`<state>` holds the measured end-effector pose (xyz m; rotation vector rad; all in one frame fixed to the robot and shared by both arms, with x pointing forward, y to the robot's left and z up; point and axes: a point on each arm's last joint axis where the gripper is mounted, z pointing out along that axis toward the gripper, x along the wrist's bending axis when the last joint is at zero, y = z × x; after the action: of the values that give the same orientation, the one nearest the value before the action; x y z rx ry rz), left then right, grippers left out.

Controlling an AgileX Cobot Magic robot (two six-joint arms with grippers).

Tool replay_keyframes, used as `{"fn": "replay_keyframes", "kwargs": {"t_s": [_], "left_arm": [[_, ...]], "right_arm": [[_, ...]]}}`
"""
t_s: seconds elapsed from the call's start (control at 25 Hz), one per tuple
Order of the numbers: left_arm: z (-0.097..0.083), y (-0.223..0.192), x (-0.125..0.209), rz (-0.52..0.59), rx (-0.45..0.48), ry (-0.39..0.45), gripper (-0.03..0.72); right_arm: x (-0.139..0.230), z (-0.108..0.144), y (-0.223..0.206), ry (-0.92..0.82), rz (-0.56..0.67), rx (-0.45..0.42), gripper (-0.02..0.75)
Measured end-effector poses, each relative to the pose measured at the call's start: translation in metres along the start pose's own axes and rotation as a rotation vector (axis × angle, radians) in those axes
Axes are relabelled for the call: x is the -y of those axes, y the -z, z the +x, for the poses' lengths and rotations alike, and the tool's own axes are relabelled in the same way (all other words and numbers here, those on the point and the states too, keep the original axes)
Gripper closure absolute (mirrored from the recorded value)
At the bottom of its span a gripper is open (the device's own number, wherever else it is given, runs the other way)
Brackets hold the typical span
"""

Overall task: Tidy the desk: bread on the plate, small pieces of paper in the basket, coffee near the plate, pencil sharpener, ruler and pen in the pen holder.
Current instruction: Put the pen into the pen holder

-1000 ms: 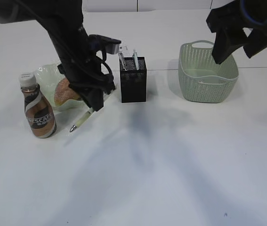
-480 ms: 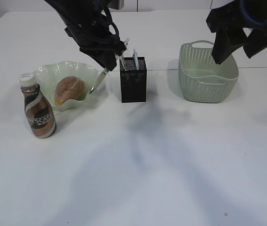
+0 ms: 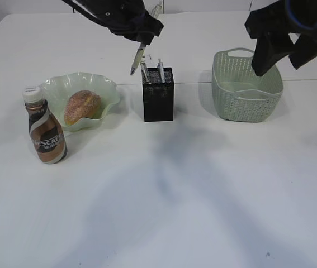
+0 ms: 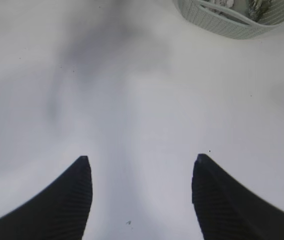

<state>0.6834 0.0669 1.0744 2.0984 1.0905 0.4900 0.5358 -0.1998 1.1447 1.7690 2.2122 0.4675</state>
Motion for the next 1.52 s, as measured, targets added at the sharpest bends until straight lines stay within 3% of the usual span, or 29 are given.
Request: {"fn": "replay_keyframes", "kwargs": {"t_s": [0.32, 0.72, 1.52], "left_arm": [[0.003, 0.001, -0.02, -0.225, -0.024, 0.031, 0.609], [0.001, -0.02, -0.022, -0.351, -0.03, 0.072, 0.609], [0.002, -0.064, -0.001, -0.344, -0.041, 0.088, 0.609]], "right_arm": [[0.0, 0.0, 0.0, 0.001, 0.001, 0.002, 0.244], [0.0, -0.001, 0.0, 0.003, 0.001, 0.008, 0.244], [0.0, -0.003, 0.0, 0.012, -0.003, 0.035, 0.244]]}}
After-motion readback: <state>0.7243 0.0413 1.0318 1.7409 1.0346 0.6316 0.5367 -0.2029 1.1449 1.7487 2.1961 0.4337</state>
